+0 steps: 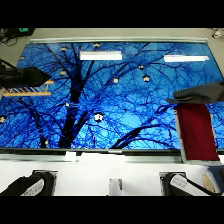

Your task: Fold the shirts.

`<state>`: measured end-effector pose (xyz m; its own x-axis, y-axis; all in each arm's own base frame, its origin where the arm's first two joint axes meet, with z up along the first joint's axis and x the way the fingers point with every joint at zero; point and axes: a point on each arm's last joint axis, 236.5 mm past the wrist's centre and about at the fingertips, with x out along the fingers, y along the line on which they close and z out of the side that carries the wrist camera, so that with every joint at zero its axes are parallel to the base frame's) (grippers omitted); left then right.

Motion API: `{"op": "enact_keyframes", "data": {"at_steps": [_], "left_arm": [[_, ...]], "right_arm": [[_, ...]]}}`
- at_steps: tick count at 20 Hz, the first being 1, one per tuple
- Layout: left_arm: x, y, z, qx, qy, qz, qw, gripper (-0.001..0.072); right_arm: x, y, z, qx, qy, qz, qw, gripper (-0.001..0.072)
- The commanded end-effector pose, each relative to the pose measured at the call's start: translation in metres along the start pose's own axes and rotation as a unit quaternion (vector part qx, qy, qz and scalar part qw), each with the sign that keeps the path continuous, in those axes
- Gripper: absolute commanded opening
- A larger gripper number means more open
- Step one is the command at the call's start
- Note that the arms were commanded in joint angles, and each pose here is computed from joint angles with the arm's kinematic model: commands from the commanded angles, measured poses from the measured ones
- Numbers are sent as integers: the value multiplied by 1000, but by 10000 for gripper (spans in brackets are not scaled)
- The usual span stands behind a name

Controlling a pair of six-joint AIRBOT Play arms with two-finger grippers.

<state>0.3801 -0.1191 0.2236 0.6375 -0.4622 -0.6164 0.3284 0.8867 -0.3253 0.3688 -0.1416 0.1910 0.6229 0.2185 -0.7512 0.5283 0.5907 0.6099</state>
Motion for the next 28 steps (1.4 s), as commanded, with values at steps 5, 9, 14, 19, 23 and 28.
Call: {"op": "enact_keyframes", "data": {"at_steps": [5, 9, 14, 19, 23, 28], "left_arm": [[0, -2, -1, 11, 1, -2, 1000, 34], [-1, -2, -1, 14, 0, -2, 1000, 34], [-2, -2, 0, 14, -1, -2, 1000, 34], [-3, -3, 0, 15, -2, -3, 1000, 34], [-3, -3, 1, 15, -3, -3, 1000, 34], [-4, -7, 2, 11, -6, -11, 1000, 34]], "right_arm": [[-55, -87, -23, 68, 9, -151, 986, 29], [-76, -137, -52, 70, 44, -264, 961, 29], [-58, -208, -136, 108, 143, -350, 919, 29], [-24, -238, -167, 133, 171, -358, 908, 30], [-17, -245, -155, 132, 139, -359, 913, 31], [-15, -244, -146, 105, 130, -352, 921, 620]]}}
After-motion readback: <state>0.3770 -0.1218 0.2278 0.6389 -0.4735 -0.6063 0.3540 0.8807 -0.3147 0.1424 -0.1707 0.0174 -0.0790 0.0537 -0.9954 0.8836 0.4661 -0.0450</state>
